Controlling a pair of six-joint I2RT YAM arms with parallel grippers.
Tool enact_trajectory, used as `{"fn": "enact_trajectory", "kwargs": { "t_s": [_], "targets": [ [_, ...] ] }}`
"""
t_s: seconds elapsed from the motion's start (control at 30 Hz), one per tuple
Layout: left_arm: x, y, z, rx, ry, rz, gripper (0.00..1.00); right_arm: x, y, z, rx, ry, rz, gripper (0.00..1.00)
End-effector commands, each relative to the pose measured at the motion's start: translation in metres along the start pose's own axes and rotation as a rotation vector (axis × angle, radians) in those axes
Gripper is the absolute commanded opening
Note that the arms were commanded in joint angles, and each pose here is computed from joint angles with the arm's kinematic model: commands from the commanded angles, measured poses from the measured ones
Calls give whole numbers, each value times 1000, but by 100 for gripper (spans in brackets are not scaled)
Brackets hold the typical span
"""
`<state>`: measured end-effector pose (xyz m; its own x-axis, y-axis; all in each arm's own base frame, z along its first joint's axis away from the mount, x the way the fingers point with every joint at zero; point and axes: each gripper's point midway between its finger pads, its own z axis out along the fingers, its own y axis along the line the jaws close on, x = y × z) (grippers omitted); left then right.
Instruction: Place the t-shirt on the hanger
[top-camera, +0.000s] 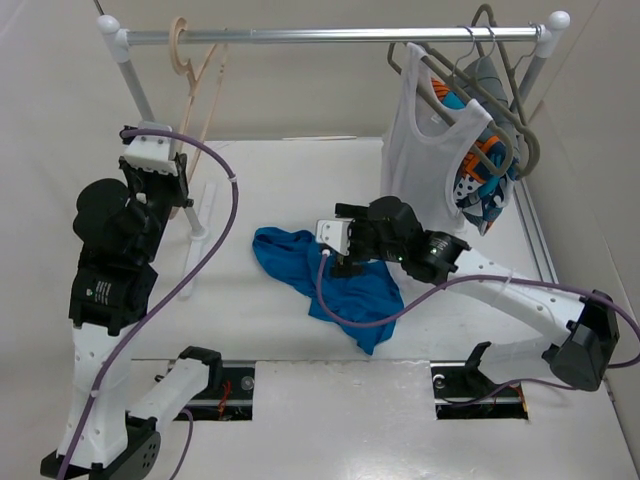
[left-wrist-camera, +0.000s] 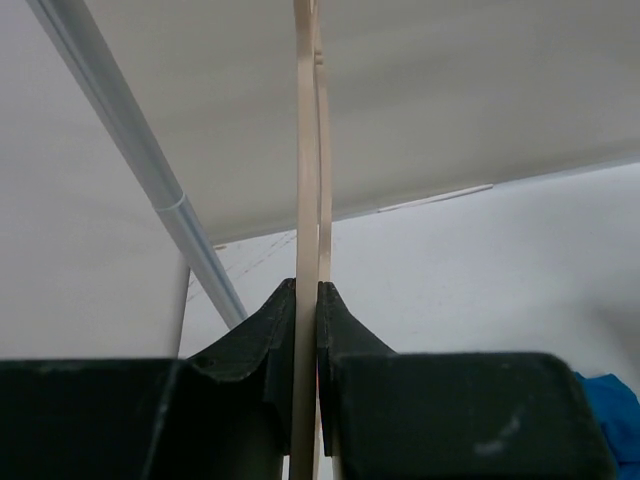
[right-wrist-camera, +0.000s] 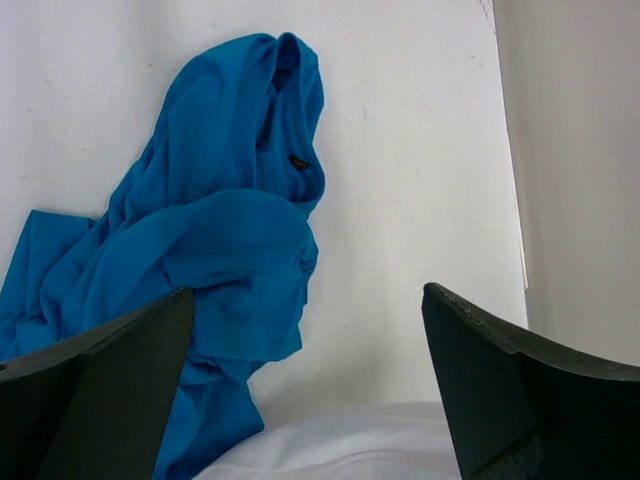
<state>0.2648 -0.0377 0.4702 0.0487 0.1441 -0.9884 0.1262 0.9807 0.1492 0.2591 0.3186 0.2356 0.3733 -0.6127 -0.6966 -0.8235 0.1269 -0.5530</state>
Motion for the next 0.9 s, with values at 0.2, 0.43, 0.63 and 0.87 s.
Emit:
{"fn": "enact_trajectory", "kwargs": {
  "t_s": [0.2,0.43,0.63,0.87],
  "targets": [
    [-68,9,-24,-24,-312,14,0,-57,-43,-16,103,-88,-10,100],
    [-7,-17,-33,99,-199,57,0,-92,-62,-29,152,-162,22,100],
    [87,-32,-48,141,-74,94,0,-151,-90,-31,200,-379,158,100],
    [126,-42,-38,172,-13,104,0,-219,-97,33,72,-633,416,100]
  ]
}}
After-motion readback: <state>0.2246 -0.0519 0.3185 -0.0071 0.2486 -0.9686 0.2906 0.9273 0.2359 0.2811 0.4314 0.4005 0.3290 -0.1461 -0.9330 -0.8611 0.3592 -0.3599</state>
